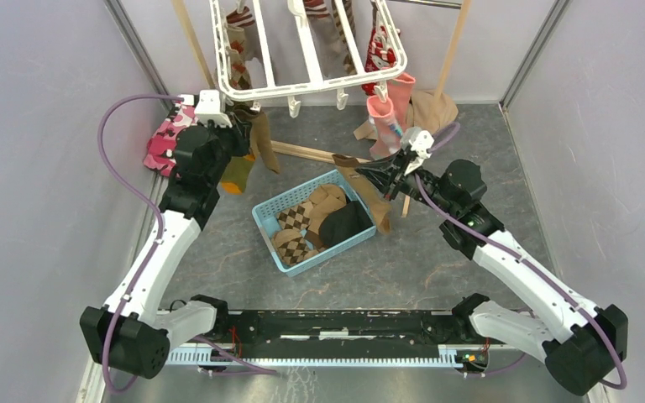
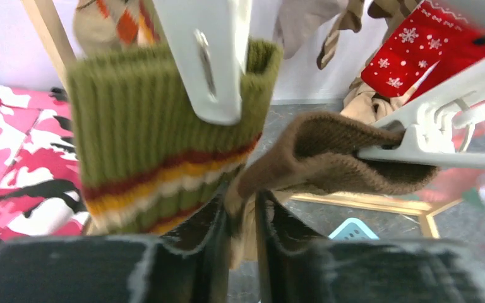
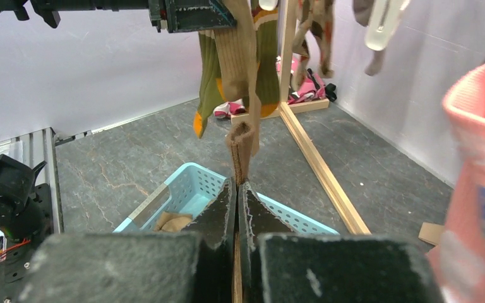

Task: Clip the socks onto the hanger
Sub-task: Rotate the hanger at the clothesline.

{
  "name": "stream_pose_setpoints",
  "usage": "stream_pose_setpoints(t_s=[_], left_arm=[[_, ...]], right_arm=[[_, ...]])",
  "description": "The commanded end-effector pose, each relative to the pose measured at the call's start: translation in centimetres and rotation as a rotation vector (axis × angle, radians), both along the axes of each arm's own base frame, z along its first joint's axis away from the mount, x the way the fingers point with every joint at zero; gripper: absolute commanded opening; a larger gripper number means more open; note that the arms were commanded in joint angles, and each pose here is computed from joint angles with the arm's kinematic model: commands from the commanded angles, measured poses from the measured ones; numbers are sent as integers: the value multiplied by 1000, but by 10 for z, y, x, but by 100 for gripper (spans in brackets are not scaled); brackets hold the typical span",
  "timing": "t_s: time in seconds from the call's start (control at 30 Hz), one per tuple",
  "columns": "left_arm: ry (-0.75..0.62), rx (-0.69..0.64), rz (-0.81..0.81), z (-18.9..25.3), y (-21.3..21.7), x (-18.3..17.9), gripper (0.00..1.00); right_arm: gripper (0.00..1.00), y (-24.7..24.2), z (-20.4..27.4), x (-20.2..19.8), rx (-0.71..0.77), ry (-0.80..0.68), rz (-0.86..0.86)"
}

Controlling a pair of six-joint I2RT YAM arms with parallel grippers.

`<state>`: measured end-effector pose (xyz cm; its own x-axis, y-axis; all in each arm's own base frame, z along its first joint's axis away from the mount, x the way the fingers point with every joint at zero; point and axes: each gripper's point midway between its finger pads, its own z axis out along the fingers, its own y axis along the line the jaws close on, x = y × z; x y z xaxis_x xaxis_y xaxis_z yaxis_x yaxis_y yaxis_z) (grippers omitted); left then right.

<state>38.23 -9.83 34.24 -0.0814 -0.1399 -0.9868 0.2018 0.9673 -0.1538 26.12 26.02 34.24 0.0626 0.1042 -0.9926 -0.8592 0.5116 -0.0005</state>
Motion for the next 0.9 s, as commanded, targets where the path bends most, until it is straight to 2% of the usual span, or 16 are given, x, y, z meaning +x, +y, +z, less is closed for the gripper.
stream_pose_setpoints(t_s=[0.0,0.07,0.13,0.27,0.47,0.53,0.67,0.87], left_arm=[[-26,-80,-1,12,2,-9,38],[-9,-107,37,11,10,-15,61],[2,-123,58,11,15,-27,77],[-20,-149,37,18,20,-64,98],[-182,-200,-237,66,-13,-125,100],[-198,-220,-325,78,-27,-132,100],[-161,-218,-418,81,-46,-119,97],[-154,-98,-575,76,-72,-94,96]], right_arm=[[0,11,39,1,64,-74,29],[0,17,36,7,57,-59,30],[0,23,34,11,51,-46,31],[0,31,28,25,30,-5,-5],[0,37,20,35,16,28,-32],[0,39,18,35,15,33,-28],[0,42,17,35,15,36,-24],[0,40,17,37,7,29,-39]])
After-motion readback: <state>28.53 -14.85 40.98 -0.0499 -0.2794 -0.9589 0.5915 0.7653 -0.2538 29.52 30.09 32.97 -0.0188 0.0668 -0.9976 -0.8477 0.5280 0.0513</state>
